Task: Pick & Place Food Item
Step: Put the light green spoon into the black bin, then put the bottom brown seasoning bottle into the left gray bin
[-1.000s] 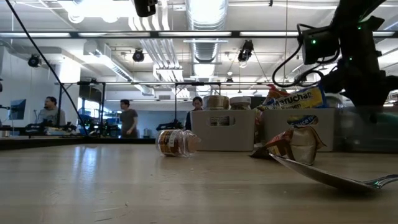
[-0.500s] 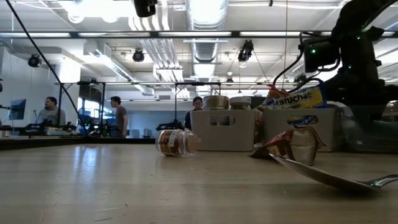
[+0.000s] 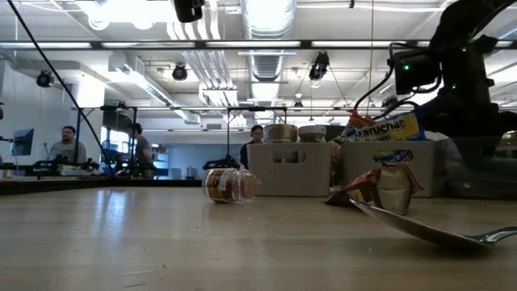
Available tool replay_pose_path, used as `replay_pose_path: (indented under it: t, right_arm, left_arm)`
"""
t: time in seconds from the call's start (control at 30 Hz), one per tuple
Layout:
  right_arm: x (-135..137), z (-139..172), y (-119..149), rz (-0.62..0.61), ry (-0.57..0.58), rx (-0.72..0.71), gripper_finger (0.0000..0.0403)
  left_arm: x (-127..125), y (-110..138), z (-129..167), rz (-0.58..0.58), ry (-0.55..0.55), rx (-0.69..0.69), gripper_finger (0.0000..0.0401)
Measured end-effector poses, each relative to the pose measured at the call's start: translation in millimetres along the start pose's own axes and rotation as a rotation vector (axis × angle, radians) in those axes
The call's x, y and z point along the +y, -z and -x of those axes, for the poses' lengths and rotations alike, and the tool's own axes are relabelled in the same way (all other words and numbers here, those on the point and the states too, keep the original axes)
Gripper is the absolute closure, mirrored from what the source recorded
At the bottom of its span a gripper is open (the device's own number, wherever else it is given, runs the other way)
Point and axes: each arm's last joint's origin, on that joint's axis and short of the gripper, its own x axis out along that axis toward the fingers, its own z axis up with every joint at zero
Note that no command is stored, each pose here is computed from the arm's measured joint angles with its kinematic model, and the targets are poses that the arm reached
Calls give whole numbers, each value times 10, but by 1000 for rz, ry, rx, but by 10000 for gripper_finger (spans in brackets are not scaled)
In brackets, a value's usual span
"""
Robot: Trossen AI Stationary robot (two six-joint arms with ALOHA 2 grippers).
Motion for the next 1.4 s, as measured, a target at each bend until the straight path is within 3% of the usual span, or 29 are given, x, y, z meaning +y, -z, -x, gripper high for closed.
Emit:
replay_pose_path:
  t: [0.23, 0.43, 0.63, 1.0, 1.2, 1.4]
  right_arm:
    - [24, 39, -15, 22, -14, -10, 263]
    - [25, 39, -12, 47, -20, -3, 232]
    - [32, 55, -6, 47, -33, 15, 209]
    - [197, 609, -53, 156, -91, -40, 207]
    - [325, 913, -37, 243, -154, -110, 207]
    - [429, 1121, -14, 294, -210, -181, 206]
  left_arm:
    - [-2, -1, 0, 2, 1, 0, 35]
    - [2, 3, 1, 5, -5, 4, 35]
    - [53, 63, 12, -3, -79, 79, 35]
    - [46, 486, 207, -148, -385, 549, 38]
    - [-57, 804, 295, -182, -444, 777, 39]
    - [-167, 1198, 339, -360, -504, 917, 40]
